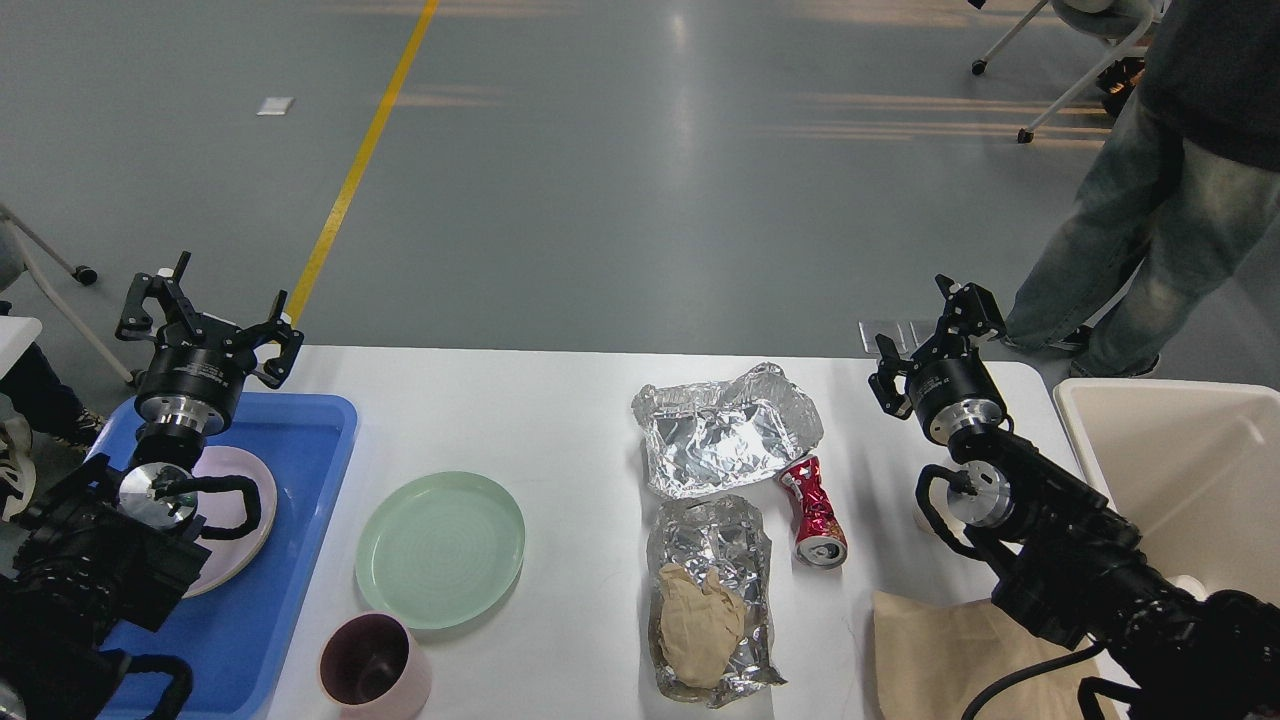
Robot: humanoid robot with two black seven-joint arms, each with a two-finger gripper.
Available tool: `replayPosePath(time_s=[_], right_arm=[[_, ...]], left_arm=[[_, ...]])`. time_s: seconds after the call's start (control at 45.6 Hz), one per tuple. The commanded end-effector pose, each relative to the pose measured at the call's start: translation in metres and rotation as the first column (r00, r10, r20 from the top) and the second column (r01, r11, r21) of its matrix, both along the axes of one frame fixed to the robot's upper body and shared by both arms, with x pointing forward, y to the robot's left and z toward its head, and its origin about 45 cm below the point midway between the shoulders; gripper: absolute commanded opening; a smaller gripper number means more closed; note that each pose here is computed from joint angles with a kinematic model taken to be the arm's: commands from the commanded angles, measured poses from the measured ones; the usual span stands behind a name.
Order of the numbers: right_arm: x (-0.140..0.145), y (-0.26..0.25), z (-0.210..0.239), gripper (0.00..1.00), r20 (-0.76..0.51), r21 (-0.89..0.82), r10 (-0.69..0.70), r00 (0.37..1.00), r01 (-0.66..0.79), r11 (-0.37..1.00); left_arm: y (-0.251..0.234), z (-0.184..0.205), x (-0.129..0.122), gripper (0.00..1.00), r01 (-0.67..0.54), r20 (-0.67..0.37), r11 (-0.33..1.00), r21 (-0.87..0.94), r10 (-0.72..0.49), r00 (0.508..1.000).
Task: Tidy desktop
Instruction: 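Move the left gripper over the blue tray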
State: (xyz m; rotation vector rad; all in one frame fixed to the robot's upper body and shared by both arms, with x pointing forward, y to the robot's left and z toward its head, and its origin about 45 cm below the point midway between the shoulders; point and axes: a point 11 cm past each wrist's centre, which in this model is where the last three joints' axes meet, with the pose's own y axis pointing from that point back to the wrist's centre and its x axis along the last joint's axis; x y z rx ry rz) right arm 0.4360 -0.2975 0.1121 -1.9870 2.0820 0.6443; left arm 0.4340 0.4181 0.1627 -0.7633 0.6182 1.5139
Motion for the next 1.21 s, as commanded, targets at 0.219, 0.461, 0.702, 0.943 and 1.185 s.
replayPosePath(time_s=[0.219,0.461,0.702,0.943,1.185], right_arm=[[0.0,0.001,0.0,1.0,0.0,0.001,0.001,1.0,-0.001,1.0],[0.0,0.001,0.0,1.0,0.0,0.001,0.001,1.0,-0.001,1.0],[0.0,0.001,0.0,1.0,0.0,0.001,0.001,1.0,-0.001,1.0],[0.0,0.001,0.0,1.0,0.0,0.001,0.001,1.0,-0.001,1.0],[0.0,0.001,0.0,1.0,0.0,0.001,0.001,1.0,-0.001,1.0]], left_arm=[[-0.022,-0.017,-0.002,0.96,0.038,-0.038,0.999,-0.018,-0.039,0.999],[-0.026,-0.009,0.005,0.96,0.056,-0.04,0.998,0.002,-0.056,0.998],[-0.047,0.011,0.025,0.96,0.203,-0.083,0.968,0.146,-0.192,0.978],[-0.033,0.026,0.029,0.96,0.383,-0.234,0.836,0.392,-0.312,0.921],[-0.038,0.037,0.037,0.96,0.685,-0.599,0.443,0.579,-0.339,0.726]])
